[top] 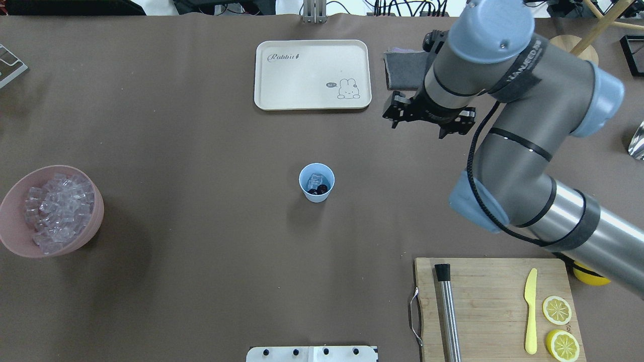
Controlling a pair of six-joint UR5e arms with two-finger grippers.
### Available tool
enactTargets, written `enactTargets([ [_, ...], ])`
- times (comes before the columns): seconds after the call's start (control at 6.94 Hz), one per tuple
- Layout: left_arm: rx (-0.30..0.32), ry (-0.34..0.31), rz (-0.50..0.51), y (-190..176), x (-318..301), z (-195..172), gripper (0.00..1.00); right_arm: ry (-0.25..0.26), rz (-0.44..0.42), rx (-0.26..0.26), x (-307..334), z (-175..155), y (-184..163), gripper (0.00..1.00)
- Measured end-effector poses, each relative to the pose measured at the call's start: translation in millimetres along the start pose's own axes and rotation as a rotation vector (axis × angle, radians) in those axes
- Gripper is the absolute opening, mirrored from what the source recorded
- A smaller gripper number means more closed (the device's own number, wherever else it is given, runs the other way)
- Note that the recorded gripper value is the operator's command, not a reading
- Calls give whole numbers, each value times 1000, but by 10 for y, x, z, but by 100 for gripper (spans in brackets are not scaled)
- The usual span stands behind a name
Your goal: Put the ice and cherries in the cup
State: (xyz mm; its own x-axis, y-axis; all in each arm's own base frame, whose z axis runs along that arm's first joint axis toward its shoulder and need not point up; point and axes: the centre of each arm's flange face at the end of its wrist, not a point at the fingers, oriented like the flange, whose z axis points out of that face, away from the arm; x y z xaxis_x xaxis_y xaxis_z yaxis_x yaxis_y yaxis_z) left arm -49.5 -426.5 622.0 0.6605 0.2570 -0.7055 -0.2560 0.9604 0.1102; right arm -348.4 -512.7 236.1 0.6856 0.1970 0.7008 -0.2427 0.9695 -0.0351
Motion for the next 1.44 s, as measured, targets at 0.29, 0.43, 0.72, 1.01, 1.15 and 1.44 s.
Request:
enactTargets([
  [0.29,14,2,-86,117,-257,-155,99,23,-154,-35,1372,-211,-716,100],
  [0.43,18,3,-96,117,-286,-181,99,43,-231,-44,2158,-317,-948,100],
  [0.72,15,10,-112,120,-322,-163,99,103,-338,-55,3800,-526,-1073,100],
  [1.01,12,11,-114,118,-325,-156,99,132,-323,-66,4950,-714,-890,100],
  [1.15,12,10,-114,118,-327,-155,99,140,-269,-71,5328,-793,-759,100],
  [1.44,10,11,-116,132,-331,-145,99,140,-175,-123,5817,-644,-446,100],
])
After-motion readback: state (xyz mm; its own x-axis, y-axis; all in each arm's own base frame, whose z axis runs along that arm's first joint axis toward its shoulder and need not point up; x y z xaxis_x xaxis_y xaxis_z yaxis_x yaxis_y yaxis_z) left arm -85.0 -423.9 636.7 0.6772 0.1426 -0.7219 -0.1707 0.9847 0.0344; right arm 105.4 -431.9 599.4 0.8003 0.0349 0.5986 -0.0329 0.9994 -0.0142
